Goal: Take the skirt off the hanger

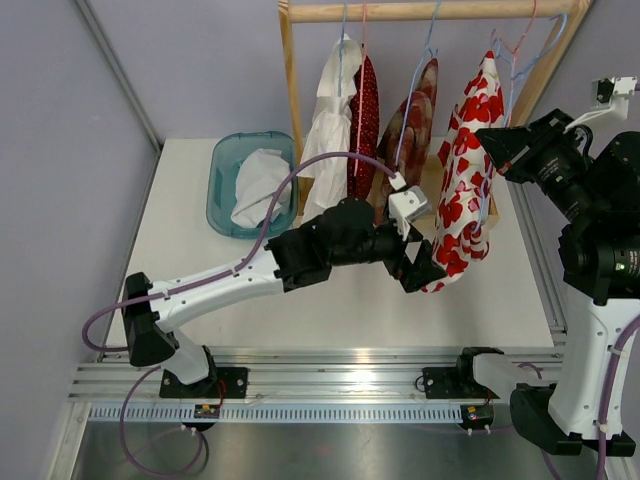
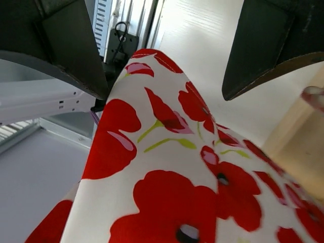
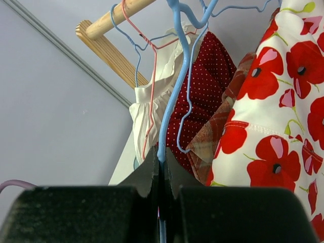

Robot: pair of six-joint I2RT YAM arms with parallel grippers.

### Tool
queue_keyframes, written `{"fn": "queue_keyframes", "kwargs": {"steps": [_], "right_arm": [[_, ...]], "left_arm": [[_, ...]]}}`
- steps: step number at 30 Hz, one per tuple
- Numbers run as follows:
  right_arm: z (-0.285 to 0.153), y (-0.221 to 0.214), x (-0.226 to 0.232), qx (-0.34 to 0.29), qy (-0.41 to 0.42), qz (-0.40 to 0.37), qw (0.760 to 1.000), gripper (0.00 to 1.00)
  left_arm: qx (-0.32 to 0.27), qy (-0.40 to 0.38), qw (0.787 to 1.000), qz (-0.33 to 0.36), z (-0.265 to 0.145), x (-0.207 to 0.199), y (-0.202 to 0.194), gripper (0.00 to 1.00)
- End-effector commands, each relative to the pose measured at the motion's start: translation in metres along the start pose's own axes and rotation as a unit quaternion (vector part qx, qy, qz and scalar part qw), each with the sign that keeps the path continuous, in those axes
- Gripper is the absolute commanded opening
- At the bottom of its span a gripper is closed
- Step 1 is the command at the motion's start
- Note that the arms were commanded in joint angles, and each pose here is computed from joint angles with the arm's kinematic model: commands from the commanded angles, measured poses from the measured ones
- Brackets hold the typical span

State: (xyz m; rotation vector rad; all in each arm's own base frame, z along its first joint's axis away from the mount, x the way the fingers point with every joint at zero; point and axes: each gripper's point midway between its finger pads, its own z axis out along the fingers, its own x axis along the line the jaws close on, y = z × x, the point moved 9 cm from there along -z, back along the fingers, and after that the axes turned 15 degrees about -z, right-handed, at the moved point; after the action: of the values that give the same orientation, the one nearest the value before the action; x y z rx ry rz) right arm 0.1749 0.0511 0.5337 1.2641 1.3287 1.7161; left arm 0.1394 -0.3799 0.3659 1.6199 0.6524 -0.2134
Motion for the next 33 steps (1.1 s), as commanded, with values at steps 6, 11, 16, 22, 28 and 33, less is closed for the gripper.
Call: {"fn": "queue_keyframes", "kwargs": {"steps": [6,11,16,22,28,33], "right_arm": [[-0.018,0.003,0.016,-0.013,0.046,0.014,0.999,0.0],[-0.018,0.004,0.017,-0.016,0.048,0.014,0.999,0.0],[-0.01,0.014,0.016,-0.02,0.043,0.004,0.999,0.0],[0.007,0.032,0.012,-0.034,0.033,-0.009,0.999,0.0],[0.024,0.035,0.006,-0.026,0.028,-0.01,0.999,0.0],[0.039,0.018,-0.006,-0.002,0.02,0.005,1.0,0.0]], "left_arm": [[-0.061,-0.082,0.995,0.011,0.012,-0.036,0.033,0.75],[-0.053,-0.055,0.997,0.002,0.016,-0.029,0.025,0.0],[-0.012,-0.026,0.999,-0.017,0.0,-0.012,-0.02,0.0],[0.078,0.007,0.994,-0.077,-0.029,0.013,-0.14,0.0],[0.111,0.053,0.983,-0.136,-0.076,0.015,-0.219,0.0],[0.09,0.088,0.983,-0.133,-0.104,0.012,-0.211,0.0]]}}
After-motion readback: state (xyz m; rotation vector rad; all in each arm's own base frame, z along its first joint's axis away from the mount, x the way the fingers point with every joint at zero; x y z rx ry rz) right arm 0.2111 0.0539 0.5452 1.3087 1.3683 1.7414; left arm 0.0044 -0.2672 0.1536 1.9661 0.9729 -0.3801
